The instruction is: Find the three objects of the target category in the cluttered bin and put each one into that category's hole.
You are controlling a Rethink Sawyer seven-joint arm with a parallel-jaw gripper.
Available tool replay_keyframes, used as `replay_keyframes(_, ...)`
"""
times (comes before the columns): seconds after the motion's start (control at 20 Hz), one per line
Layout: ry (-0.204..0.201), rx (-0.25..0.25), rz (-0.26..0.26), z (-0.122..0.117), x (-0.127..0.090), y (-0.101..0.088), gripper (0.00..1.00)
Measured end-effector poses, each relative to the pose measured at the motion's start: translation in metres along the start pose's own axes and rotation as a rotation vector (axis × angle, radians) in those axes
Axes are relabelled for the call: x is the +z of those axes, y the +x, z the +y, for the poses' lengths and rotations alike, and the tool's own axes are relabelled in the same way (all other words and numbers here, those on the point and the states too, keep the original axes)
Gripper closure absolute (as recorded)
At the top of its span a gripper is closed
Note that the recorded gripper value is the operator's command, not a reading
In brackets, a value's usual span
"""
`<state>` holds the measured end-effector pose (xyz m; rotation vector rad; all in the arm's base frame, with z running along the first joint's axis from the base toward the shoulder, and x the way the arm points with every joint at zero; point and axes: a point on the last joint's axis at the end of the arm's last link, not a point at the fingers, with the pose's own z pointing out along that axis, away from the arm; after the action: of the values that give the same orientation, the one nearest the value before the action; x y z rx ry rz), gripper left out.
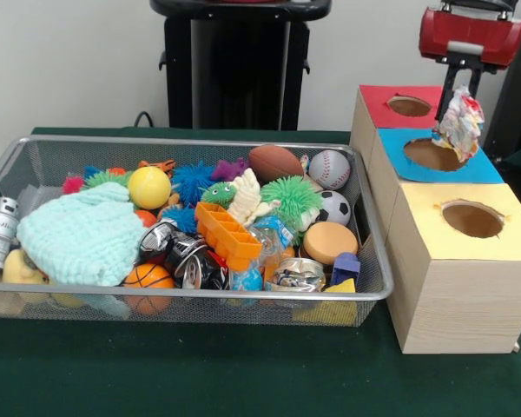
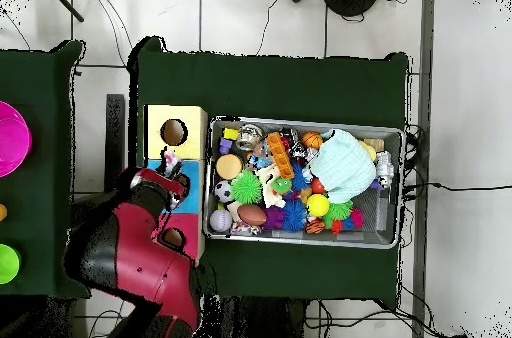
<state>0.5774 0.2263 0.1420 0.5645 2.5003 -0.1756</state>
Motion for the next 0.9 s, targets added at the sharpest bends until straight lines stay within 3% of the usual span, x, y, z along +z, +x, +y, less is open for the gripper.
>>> replay_keyframes(0.3, 0.012, 0.017, 0.038, 0.001, 0.009, 0.006, 1.0)
replay_keyframes(0.9, 0.032, 0.05, 0.039, 0.006, 0.037, 0.003, 1.0)
